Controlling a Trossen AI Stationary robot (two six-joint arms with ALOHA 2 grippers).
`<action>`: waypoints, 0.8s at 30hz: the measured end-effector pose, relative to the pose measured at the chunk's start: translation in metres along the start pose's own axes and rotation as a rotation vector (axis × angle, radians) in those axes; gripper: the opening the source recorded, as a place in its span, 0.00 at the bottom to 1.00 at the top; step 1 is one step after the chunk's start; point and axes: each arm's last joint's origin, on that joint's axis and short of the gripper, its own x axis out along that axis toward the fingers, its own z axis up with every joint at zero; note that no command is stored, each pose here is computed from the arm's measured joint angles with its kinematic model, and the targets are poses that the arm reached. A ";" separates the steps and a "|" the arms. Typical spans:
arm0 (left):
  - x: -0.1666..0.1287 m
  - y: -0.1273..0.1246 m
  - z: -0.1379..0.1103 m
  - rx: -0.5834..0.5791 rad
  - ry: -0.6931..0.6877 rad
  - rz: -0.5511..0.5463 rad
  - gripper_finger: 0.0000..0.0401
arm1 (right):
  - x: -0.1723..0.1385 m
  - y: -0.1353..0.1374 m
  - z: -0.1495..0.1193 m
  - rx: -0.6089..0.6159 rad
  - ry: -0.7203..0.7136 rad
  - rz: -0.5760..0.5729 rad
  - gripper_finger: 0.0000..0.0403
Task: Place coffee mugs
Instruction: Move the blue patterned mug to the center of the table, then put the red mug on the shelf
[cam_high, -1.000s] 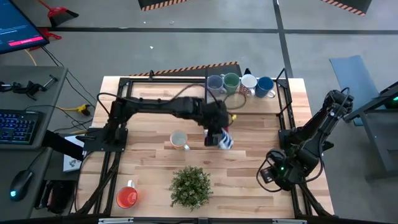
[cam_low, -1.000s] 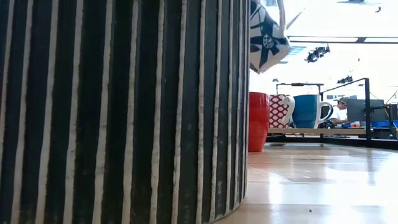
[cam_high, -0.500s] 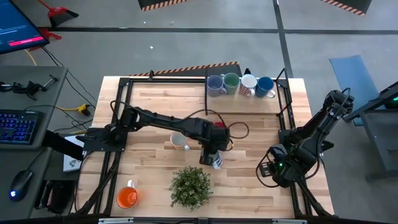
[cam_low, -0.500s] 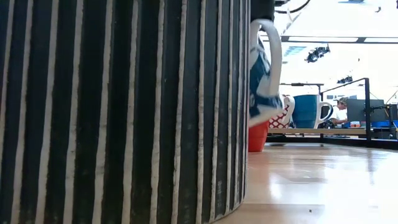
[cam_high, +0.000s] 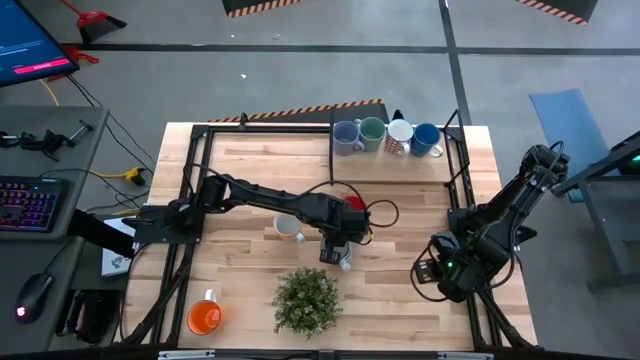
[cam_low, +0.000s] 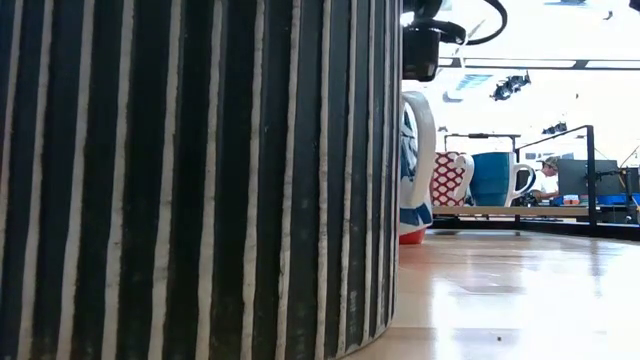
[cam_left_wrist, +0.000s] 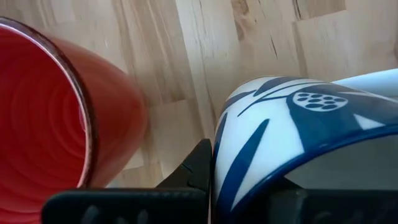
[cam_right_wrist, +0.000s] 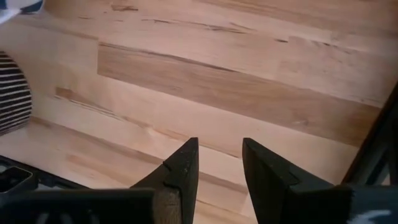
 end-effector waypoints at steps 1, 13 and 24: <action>0.000 0.000 0.000 -0.001 0.000 0.000 0.07 | 0.000 0.000 0.000 -0.008 -0.002 0.001 0.26; -0.001 0.006 -0.001 -0.022 0.000 0.005 0.27 | 0.000 0.000 0.000 -0.026 -0.002 0.002 0.26; -0.056 0.034 0.009 -0.090 0.008 0.019 0.34 | 0.000 0.003 0.004 -0.174 -0.137 0.084 0.26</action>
